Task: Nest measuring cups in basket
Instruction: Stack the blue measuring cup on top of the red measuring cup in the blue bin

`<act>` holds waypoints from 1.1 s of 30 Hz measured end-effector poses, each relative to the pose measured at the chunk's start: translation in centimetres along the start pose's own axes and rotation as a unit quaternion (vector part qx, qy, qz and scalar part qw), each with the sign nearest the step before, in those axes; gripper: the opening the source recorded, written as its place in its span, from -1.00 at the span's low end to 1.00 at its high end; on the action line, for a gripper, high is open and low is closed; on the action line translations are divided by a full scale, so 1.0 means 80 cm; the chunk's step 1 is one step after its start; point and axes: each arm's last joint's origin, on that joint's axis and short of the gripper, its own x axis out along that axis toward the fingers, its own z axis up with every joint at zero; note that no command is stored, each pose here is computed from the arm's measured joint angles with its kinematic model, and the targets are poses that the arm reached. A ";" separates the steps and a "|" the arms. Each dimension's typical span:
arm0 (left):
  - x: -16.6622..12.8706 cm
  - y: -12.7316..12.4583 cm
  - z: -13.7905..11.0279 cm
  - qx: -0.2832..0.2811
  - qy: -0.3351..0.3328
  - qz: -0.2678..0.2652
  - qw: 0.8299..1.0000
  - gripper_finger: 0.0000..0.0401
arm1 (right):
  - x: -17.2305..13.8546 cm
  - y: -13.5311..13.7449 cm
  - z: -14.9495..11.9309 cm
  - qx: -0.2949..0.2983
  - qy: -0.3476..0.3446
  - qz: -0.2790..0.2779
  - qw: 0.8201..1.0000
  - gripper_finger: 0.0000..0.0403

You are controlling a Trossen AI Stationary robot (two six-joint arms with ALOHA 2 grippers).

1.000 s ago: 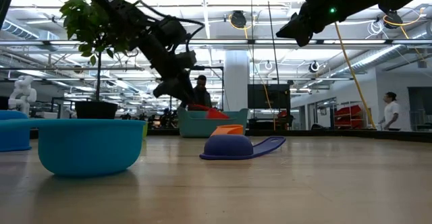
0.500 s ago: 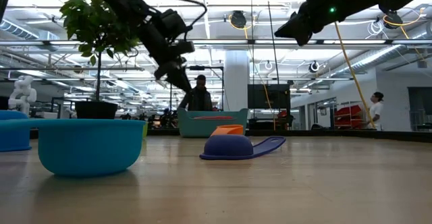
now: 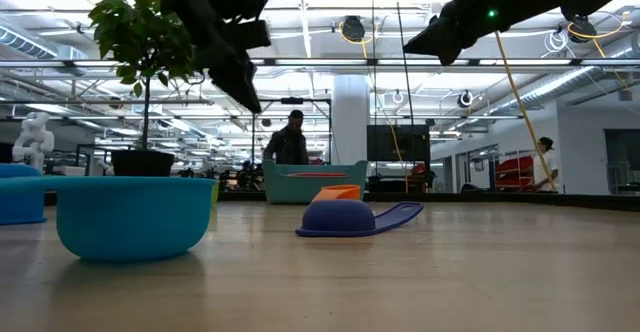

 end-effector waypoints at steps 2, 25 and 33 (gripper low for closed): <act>0.002 -0.019 -0.004 0.004 0.014 0.007 1.000 -0.38 | 0.000 0.000 0.000 0.000 0.000 0.000 1.000 -0.43; -0.001 -0.204 -0.027 -0.018 0.019 0.051 0.998 -0.38 | -0.003 0.013 -0.003 0.115 -0.018 0.113 0.987 -0.43; -0.018 -0.253 -0.030 -0.032 -0.011 0.036 0.999 -0.38 | -0.013 0.027 -0.005 0.115 0.006 0.150 0.982 -0.43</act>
